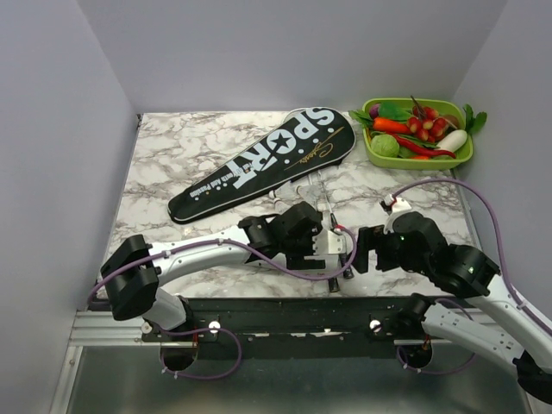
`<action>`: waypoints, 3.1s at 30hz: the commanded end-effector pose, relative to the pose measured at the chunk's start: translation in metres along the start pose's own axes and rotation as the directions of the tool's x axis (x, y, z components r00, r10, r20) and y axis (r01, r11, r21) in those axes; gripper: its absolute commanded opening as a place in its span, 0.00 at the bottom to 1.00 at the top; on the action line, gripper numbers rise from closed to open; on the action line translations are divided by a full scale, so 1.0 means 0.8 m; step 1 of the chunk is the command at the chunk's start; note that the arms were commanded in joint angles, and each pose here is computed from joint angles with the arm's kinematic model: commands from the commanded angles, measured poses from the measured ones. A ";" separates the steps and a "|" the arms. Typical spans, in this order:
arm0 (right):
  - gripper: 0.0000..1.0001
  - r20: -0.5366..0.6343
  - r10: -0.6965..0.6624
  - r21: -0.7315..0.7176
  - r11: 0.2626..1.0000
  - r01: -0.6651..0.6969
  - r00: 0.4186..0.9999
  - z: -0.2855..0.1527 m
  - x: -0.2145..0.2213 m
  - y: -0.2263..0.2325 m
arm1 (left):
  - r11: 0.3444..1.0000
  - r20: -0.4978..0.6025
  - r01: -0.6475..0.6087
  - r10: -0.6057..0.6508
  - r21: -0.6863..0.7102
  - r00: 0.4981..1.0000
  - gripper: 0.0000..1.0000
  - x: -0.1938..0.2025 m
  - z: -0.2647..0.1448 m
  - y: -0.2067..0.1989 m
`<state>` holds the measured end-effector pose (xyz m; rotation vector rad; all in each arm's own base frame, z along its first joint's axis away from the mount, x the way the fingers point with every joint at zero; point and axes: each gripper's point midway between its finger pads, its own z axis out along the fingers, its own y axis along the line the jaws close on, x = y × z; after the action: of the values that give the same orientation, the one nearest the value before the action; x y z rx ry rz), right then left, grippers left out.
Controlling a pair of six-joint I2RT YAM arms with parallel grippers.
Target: Pack up the badminton gear
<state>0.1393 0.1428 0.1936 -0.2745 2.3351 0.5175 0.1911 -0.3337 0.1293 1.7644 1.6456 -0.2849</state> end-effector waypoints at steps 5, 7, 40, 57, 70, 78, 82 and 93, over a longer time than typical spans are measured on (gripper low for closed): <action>1.00 -0.041 0.048 -0.052 0.997 -0.050 0.998 -0.022 0.016 0.006 | 0.995 0.050 -0.072 0.069 0.070 0.996 0.99 -0.015 0.024 -0.015; 1.00 -0.032 0.053 -0.055 0.997 -0.054 0.998 -0.028 0.014 0.006 | 0.993 0.060 -0.071 0.065 0.094 0.996 0.99 -0.017 0.022 -0.021; 1.00 -0.029 0.042 -0.092 0.995 -0.045 0.999 -0.041 0.018 0.009 | 0.957 -0.051 -0.015 0.031 0.290 0.998 0.99 0.028 0.091 -0.066; 1.00 0.003 0.013 -0.162 0.987 -0.013 1.000 -0.066 -0.005 0.028 | 0.961 -0.095 0.109 -0.088 0.253 0.992 0.30 0.022 0.083 -0.032; 0.97 0.018 -0.063 -0.390 0.918 0.065 0.998 -0.098 -0.021 0.082 | 0.936 -0.017 0.307 -0.309 0.174 0.951 0.09 0.002 0.007 -0.030; 0.96 0.018 -0.113 -0.506 0.856 0.107 0.993 -0.103 -0.028 0.114 | 0.892 0.128 0.436 -0.449 0.118 0.884 0.08 0.000 -0.047 -0.036; 0.93 0.007 -0.137 -0.554 0.824 0.117 0.991 -0.095 -0.036 0.133 | 0.878 0.169 0.467 -0.479 0.108 0.862 0.04 0.006 -0.062 -0.042; 0.70 -0.024 -0.169 -0.641 0.759 0.115 0.985 -0.055 -0.062 0.181 | 0.868 0.321 0.484 -0.492 0.110 0.809 0.02 0.005 -0.104 -0.050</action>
<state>0.0994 0.2363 0.2793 -0.7270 2.2115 1.1382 0.1346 -0.2810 0.1599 1.2911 1.8266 -0.7322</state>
